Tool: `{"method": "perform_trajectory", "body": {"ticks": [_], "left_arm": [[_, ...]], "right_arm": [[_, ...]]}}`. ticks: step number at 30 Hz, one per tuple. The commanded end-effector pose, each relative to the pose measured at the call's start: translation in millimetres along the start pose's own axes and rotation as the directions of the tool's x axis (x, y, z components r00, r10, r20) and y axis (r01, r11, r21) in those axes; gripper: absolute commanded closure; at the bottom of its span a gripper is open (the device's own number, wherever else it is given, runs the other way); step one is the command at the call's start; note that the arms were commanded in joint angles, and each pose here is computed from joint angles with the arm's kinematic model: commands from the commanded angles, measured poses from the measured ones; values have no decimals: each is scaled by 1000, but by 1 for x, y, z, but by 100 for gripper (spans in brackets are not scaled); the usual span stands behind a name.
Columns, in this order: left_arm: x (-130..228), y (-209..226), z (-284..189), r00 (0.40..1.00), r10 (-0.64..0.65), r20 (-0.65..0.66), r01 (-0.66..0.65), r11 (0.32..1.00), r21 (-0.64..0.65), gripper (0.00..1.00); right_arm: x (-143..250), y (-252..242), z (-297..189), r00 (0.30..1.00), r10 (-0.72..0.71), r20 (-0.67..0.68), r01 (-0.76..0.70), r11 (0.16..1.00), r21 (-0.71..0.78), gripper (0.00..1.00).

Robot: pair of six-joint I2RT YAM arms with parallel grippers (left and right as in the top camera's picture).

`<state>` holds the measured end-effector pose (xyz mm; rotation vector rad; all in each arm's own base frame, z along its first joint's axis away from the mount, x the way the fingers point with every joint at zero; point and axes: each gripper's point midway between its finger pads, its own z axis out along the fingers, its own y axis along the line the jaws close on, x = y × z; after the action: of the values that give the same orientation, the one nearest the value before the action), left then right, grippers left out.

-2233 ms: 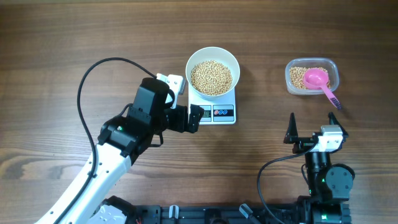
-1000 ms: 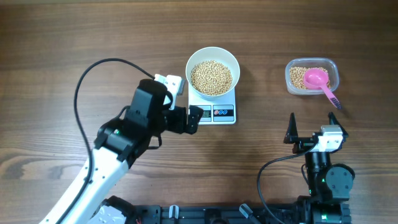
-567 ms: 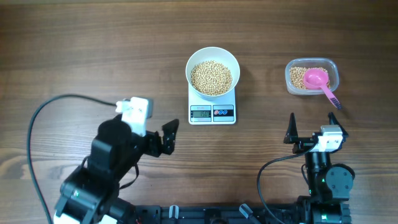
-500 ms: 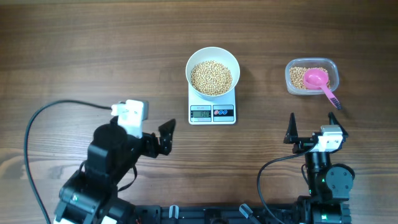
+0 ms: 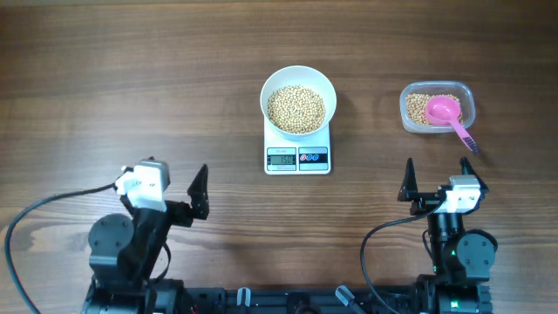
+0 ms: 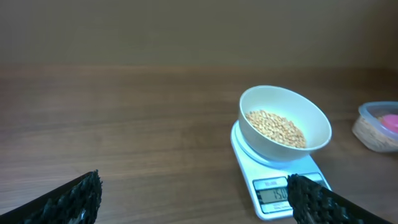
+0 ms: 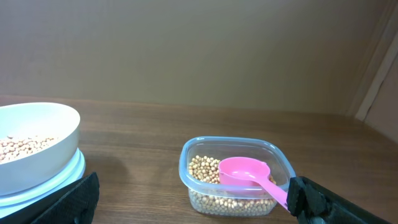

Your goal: Scoop item into bowl and weigh 150g on scale

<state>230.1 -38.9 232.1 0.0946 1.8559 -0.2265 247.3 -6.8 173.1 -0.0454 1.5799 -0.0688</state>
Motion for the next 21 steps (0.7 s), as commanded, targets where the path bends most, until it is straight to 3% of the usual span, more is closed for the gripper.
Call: {"method": "perform_trajectory", "body": {"ticks": [1, 6, 14, 21], "left_arm": [[3, 8, -4, 999, 19, 45, -17, 999, -30, 0], [4, 12, -3, 988, 106, 114, -101, 994, -49, 0], [11, 16, 11, 974, 117, 197, -107, 993, -56, 0], [17, 36, 19, 964, -10, 266, 36, 995, -91, 0]], "right_arm": [[-2, 0, -1, 1000, -5, 11, 5, 1000, 0, 0], [-2, 0, -1, 1000, -5, 11, 5, 1000, 0, 0], [-2, 0, -1, 1000, -6, 11, 6, 1000, 0, 0], [-2, 0, -1, 1000, -6, 11, 6, 1000, 0, 0]]}}
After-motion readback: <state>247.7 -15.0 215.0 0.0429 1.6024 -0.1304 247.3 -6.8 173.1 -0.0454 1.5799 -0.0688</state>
